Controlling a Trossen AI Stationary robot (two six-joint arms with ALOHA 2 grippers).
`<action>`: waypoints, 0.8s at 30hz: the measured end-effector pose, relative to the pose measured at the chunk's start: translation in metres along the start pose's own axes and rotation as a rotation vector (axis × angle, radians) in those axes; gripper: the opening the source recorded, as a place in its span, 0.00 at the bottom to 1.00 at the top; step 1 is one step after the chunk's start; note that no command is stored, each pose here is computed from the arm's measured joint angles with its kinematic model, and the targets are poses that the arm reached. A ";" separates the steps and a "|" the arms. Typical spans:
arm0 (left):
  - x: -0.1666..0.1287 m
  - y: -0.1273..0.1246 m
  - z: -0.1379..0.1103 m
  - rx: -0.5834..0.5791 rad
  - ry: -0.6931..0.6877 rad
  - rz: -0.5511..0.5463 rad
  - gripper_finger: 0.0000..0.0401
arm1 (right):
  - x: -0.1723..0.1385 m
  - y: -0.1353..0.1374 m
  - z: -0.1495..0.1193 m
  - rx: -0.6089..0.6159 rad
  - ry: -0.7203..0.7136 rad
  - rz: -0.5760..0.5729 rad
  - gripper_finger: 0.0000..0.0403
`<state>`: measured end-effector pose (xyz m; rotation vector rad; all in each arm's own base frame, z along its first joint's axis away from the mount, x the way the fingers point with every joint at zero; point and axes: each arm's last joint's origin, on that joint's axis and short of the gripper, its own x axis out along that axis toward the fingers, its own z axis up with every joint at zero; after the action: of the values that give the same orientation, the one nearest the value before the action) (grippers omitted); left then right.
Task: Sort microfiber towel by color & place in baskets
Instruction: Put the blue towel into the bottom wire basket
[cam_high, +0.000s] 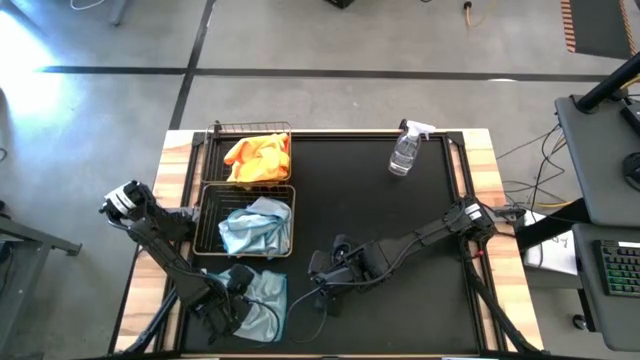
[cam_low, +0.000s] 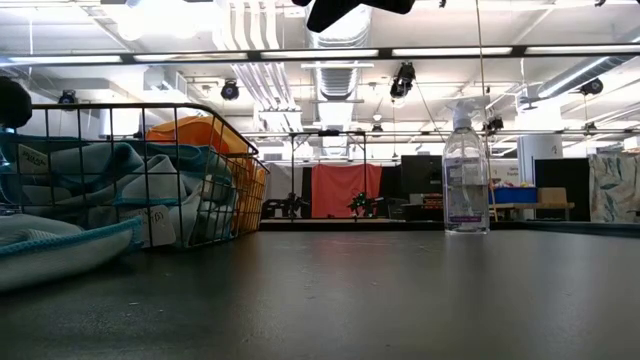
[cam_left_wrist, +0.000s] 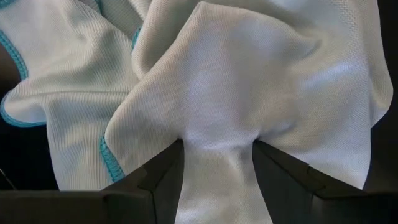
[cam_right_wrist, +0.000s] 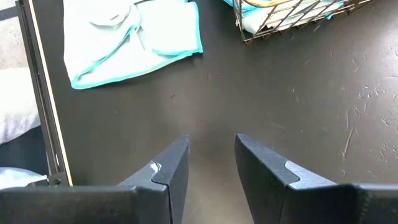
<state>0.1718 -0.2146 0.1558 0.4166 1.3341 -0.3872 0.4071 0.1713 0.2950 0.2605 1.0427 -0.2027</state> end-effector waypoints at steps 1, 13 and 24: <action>0.000 0.000 0.000 0.000 0.000 0.000 0.44 | 0.000 0.000 0.000 0.000 0.000 0.000 0.31; 0.011 0.000 -0.005 -0.015 -0.051 -0.022 0.44 | 0.000 0.000 0.000 0.000 0.000 0.000 0.31; 0.014 0.001 -0.007 -0.017 -0.054 -0.017 0.39 | 0.000 0.000 0.000 0.000 0.000 0.000 0.31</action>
<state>0.1689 -0.2111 0.1412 0.3782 1.2882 -0.3989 0.4071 0.1713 0.2950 0.2602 1.0431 -0.2028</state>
